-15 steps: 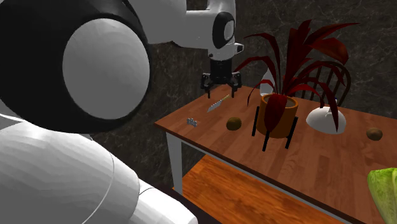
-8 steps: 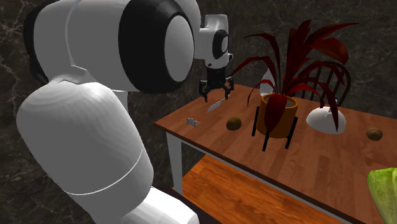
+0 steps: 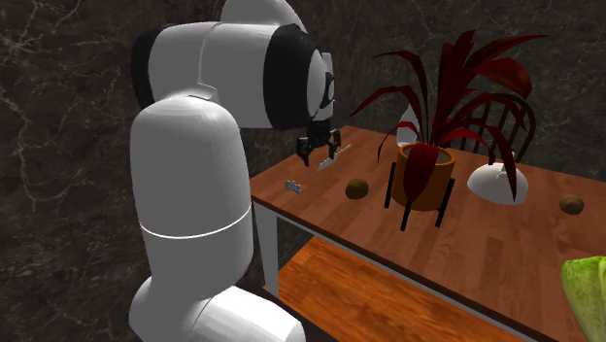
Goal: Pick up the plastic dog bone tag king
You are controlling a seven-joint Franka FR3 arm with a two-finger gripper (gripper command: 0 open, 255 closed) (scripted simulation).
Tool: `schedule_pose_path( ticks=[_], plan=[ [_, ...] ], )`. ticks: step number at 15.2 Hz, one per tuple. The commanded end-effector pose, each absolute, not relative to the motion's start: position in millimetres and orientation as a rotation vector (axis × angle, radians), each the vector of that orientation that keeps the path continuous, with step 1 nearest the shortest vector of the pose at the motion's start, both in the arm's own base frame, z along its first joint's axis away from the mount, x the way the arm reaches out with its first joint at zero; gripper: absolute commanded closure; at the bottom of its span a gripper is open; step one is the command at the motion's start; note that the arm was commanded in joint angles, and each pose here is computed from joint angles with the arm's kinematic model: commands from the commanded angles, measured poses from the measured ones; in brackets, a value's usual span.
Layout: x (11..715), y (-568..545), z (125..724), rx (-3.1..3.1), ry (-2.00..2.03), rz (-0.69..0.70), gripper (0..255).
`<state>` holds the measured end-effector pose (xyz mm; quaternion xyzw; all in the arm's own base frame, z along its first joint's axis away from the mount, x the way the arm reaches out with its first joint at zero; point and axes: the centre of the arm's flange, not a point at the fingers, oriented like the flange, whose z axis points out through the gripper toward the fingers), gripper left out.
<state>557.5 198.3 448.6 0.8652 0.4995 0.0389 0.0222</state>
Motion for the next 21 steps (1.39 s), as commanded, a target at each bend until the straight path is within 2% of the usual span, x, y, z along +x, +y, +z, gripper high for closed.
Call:
schedule_pose_path(
  ticks=[1,14,21],
  plan=[
    [568.3,218.0,435.6,2.623,1.638,0.102,0],
    [596.7,349.9,321.0,2.196,2.156,-0.015,0],
    [596.7,350.3,288.9,2.194,2.158,-0.016,0]
  ],
)
